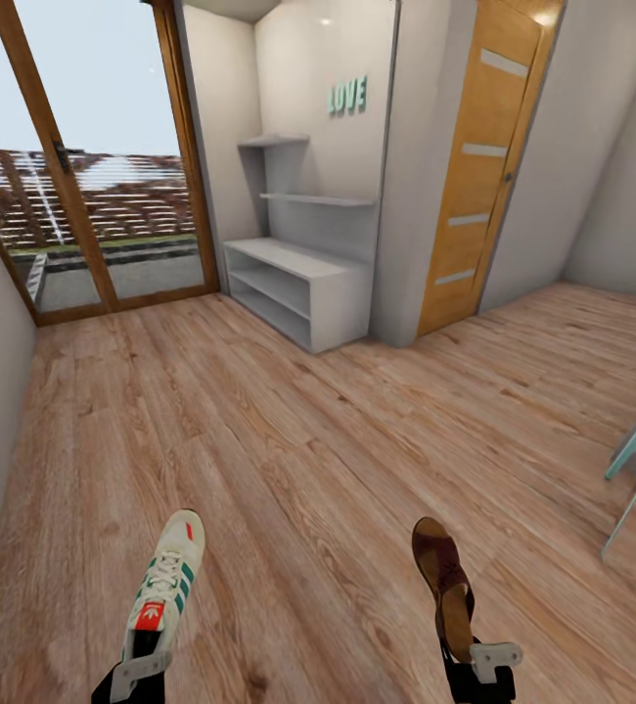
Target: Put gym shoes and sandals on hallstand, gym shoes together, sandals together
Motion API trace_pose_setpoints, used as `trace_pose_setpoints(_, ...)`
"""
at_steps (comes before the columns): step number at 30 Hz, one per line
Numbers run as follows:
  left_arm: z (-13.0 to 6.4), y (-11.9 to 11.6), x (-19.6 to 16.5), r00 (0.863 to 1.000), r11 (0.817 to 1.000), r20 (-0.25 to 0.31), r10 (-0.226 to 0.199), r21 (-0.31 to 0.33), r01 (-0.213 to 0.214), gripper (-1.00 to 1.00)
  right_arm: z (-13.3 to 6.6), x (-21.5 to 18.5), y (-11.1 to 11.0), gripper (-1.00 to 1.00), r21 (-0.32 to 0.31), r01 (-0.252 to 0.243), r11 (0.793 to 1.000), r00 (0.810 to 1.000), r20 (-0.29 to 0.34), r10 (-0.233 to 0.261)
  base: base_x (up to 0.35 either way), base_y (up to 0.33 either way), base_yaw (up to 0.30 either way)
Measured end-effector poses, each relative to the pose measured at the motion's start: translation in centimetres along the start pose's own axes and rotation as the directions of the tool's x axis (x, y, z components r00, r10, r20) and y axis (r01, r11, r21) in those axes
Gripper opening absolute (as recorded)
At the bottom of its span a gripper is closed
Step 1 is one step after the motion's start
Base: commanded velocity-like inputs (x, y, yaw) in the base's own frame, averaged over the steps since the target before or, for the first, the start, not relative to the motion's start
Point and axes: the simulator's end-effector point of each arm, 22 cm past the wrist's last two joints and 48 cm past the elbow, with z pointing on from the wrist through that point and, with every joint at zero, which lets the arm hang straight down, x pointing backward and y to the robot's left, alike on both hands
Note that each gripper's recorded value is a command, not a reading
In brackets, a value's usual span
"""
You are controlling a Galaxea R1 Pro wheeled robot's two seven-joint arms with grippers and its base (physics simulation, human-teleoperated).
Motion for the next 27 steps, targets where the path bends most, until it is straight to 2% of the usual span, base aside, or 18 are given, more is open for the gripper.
trace_pose_setpoints(11, -1.0, 0.0, -2.3, 1.000, 1.000, -0.001, -0.001, -0.002, 0.001, -1.00, -0.8, -2.4, -0.8, -1.00, 0.011, -0.003, 1.000, 1.000, -0.002, 0.003, 0.000, 0.000, 0.000)
trace_pose_setpoints(18, -1.0, -0.1, -2.4, 1.000, 1.000, -0.004, 0.004, 0.002, -0.004, -1.00, -0.8, -2.7, -0.3, -1.00, 0.008, -0.010, 1.000, 1.000, 0.000, 0.010, 0.012, 0.000, 0.173)
trace_pose_setpoints(27, -1.1, -0.1, -1.9, 1.000, 1.000, -0.014, 0.005, 0.003, -0.005, -1.00, -0.9, -2.1, -0.4, -1.00, 0.006, -0.005, 1.000, 1.000, -0.013, 0.005, 0.285, 0.000, 0.217)
